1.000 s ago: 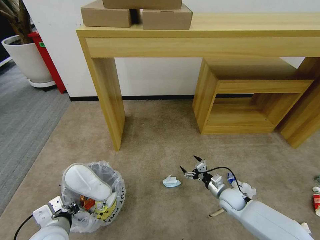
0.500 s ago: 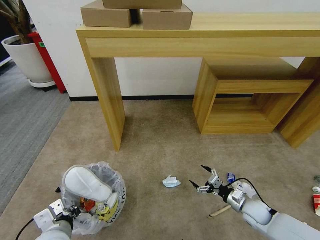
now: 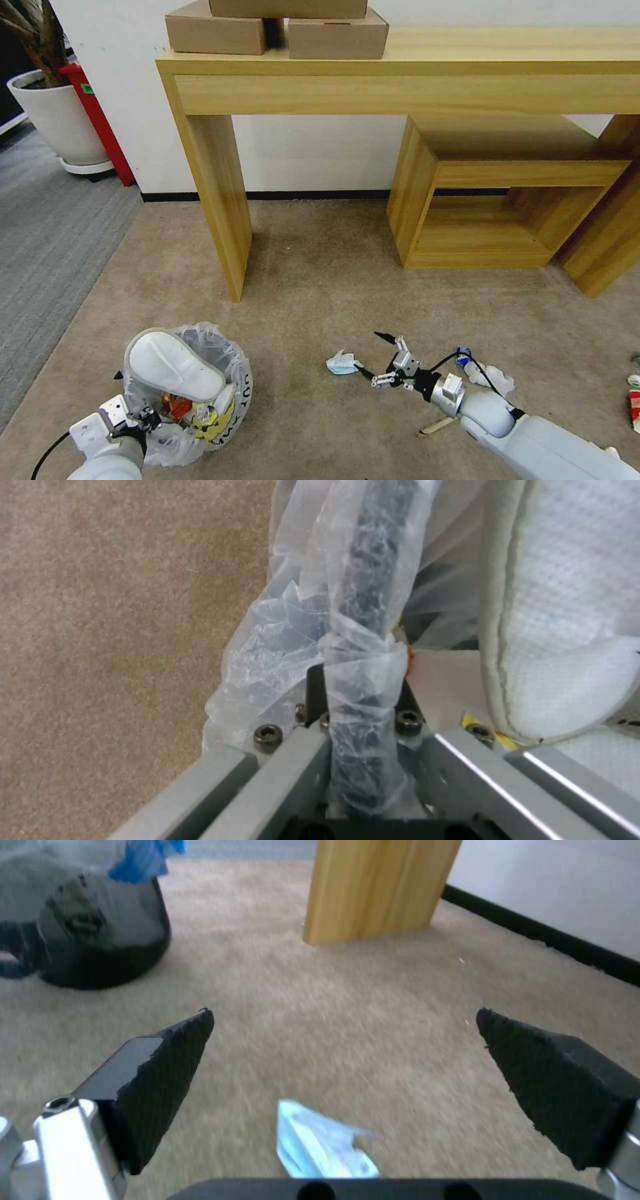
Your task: Pick up the trash bin and place the garbage on the floor into it.
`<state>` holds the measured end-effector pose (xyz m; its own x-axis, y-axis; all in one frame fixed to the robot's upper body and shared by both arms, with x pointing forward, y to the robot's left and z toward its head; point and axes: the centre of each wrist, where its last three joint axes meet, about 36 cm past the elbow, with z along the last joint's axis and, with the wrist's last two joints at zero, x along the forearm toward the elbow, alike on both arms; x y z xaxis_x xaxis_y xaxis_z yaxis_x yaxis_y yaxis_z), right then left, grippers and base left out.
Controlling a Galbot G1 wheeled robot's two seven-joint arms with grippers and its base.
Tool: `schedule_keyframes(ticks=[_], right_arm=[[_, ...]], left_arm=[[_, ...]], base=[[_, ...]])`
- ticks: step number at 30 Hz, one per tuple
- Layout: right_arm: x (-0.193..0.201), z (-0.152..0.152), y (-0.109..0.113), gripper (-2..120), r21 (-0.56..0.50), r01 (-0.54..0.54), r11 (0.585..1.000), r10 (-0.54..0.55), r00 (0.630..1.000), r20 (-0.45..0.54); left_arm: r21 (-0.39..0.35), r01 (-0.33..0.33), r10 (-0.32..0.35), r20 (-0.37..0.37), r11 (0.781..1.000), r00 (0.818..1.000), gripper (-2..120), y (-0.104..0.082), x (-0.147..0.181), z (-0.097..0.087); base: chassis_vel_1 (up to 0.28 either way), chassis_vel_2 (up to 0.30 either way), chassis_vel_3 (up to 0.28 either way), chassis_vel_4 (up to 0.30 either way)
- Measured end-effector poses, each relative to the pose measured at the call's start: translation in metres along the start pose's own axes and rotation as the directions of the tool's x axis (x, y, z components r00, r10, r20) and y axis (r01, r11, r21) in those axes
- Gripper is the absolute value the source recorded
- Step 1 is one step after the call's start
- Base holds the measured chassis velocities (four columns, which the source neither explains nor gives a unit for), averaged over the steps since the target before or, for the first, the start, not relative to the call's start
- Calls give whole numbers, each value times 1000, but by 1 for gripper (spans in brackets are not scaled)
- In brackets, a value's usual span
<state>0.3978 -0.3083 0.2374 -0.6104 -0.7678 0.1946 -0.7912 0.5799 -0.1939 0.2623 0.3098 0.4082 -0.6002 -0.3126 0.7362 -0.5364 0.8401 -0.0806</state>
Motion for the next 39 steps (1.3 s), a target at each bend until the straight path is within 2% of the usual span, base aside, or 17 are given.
schedule_keyframes(ticks=[5,14,20,27,29,39], right_arm=[[-11,-3,5,100,-15,10,1000,-10,1000,1],[-8,8,15,100,-25,16,1000,-17,999,-32],[-13,11,13,100,-12,8,1000,-9,999,-49],[-20,27,9,100,5,-36,999,37,993,-112],[-25,40,6,100,5,-46,999,46,989,-138],[-61,63,11,100,-8,-57,998,55,985,-164]], left_arm=[[2,-2,2,-1,1000,1000,0,0,-1,-1],[1,0,0,-9,1000,1000,0,-2,-3,4],[-4,3,-3,-11,1000,1000,0,-3,-3,8],[-13,6,-6,-15,1000,1000,0,-3,-4,11],[-16,9,-10,-16,1000,1000,0,-2,-4,12],[-22,20,-20,-22,1000,1000,0,0,-3,20]], base=[[0,0,0,0],[0,0,0,0],[0,0,0,0],[0,0,0,0],[0,0,0,0],[0,0,0,0]])
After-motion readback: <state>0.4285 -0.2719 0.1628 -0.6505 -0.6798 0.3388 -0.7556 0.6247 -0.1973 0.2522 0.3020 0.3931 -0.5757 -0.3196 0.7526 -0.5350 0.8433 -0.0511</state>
